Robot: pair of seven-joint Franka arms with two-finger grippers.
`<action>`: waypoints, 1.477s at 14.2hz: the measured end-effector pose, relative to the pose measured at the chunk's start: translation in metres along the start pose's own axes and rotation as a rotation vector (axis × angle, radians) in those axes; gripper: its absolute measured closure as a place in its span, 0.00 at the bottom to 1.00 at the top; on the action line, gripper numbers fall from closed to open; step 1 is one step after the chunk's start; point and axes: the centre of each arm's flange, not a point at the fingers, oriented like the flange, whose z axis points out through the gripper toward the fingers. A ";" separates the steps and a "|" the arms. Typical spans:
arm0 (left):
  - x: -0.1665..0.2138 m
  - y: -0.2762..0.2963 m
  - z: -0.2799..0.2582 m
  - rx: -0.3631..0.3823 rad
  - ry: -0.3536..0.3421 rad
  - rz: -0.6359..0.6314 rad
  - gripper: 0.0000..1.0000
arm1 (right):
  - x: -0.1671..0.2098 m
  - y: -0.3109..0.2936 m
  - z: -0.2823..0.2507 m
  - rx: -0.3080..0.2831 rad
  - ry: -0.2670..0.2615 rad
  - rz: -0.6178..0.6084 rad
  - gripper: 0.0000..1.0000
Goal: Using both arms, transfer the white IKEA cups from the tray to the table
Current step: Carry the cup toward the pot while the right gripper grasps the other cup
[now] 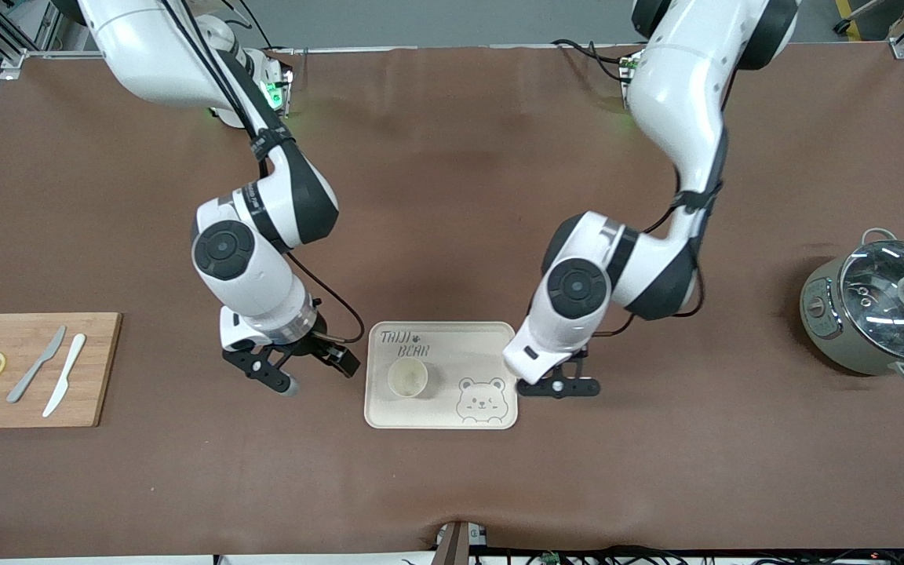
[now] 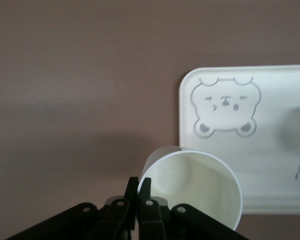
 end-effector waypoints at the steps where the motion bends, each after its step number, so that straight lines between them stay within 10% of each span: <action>1: 0.000 -0.014 -0.021 0.003 -0.012 0.014 0.96 | -0.003 -0.004 0.007 -0.002 -0.004 -0.007 0.00; 12: -0.060 -0.266 -0.034 -0.132 -0.001 0.215 0.96 | -0.040 -0.033 0.052 -0.001 -0.019 -0.068 0.00; 21: -0.087 -0.265 0.077 -0.103 0.088 0.259 0.96 | -0.048 -0.035 0.095 0.020 -0.004 -0.080 0.00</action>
